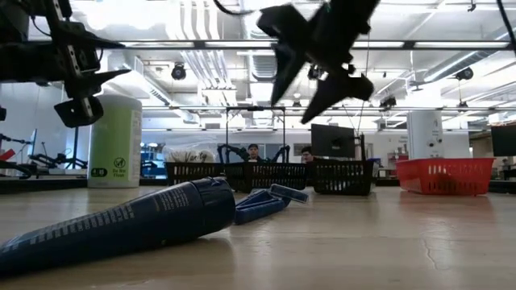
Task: Pick & Place Travel size toiletries
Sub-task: Put the shave cream into the right black bin
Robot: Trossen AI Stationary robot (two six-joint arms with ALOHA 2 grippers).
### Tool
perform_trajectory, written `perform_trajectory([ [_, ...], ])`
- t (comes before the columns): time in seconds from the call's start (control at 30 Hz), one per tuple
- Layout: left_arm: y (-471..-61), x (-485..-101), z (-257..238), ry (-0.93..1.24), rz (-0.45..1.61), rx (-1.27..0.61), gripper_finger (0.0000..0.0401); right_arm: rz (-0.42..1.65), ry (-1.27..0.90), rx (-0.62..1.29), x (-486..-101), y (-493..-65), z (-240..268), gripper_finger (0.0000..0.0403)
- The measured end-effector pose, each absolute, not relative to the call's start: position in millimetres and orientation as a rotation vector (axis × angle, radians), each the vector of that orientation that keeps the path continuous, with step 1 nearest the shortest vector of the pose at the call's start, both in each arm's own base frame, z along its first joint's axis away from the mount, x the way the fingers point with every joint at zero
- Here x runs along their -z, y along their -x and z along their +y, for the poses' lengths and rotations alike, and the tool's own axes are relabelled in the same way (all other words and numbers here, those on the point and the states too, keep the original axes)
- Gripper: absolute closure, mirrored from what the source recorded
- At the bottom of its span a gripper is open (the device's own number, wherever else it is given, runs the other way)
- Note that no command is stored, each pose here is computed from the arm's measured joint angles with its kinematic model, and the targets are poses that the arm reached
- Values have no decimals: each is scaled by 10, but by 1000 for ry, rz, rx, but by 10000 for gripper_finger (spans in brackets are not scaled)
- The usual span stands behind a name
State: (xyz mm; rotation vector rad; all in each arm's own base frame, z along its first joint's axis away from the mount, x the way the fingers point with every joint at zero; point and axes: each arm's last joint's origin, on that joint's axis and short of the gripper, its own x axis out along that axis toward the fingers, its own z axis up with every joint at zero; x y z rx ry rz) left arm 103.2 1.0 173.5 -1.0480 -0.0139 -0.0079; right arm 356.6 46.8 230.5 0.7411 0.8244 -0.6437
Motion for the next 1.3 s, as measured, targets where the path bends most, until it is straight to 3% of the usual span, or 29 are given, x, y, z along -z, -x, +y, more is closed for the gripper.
perform_trajectory([
  [0.33, -1026, -1706, -75, 1046, 170, 259, 238, 1055, -687, 271, -2306, -3977, 1161, 92],
  [0.53, -1024, -1637, -113, 1075, 326, 317, 238, 1268, -537, 251, -2208, -3954, 1440, 103],
  [0.77, -1031, -1651, -122, 1066, 442, 194, 243, 1233, -399, 124, -2199, -3904, 1749, 118],
  [1.0, -1018, -1543, -117, 1091, 545, 111, 247, 1165, 54, -233, -1940, -4033, 2068, 122],
  [1.3, -1020, -1537, -111, 1115, 541, 79, 247, 1114, 326, -276, -1768, -4270, 2167, 95],
])
